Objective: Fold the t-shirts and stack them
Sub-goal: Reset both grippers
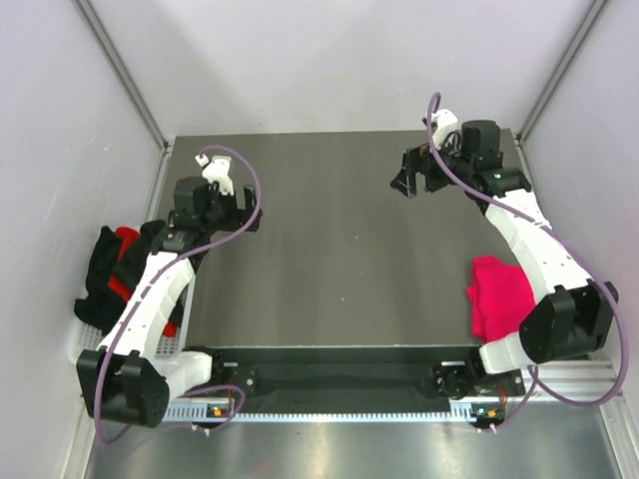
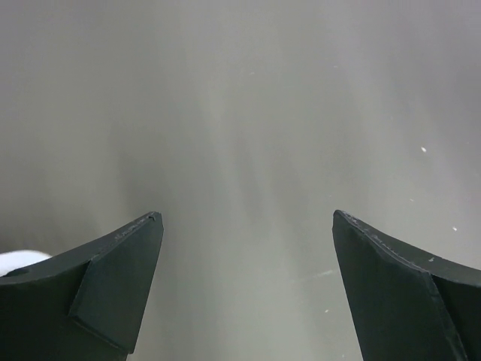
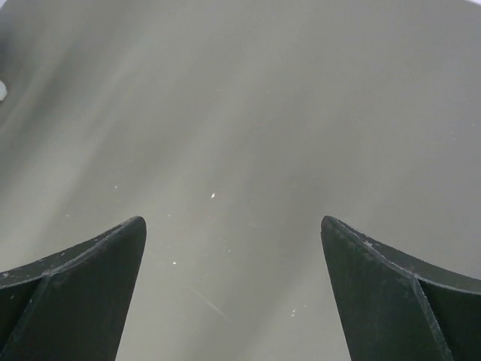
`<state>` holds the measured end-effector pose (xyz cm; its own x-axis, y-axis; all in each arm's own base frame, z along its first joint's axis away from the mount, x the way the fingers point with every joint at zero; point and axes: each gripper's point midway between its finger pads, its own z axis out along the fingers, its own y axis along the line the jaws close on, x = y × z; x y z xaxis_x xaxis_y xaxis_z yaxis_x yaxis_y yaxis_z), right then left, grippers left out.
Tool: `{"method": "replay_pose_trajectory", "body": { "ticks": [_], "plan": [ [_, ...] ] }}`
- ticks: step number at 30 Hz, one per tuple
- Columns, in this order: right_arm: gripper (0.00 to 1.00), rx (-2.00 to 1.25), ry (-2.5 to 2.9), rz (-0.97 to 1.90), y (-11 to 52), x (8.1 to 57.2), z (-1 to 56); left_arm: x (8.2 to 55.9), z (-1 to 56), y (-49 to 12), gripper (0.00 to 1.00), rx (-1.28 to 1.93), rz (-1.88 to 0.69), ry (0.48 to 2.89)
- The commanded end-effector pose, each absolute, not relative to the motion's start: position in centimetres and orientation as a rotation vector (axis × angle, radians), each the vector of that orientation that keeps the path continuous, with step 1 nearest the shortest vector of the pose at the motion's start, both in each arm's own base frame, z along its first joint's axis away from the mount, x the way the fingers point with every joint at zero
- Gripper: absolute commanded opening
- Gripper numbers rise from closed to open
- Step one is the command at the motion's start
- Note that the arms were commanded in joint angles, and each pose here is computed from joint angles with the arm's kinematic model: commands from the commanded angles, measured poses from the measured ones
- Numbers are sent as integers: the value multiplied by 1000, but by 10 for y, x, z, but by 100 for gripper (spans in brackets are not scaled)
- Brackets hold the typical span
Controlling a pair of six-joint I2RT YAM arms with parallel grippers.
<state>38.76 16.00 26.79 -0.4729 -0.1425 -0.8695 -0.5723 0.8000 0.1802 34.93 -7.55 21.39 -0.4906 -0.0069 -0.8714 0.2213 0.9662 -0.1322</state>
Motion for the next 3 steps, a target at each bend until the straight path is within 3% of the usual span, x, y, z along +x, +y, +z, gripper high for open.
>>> {"method": "replay_pose_trajectory", "body": {
  "ticks": [1,3],
  "plan": [
    [100,-576,1982,635,174,387,274,353,255,-89,99,253,-341,1929],
    [100,-580,1975,638,175,384,274,352,263,-89,99,241,-355,1915]
  ]
}}
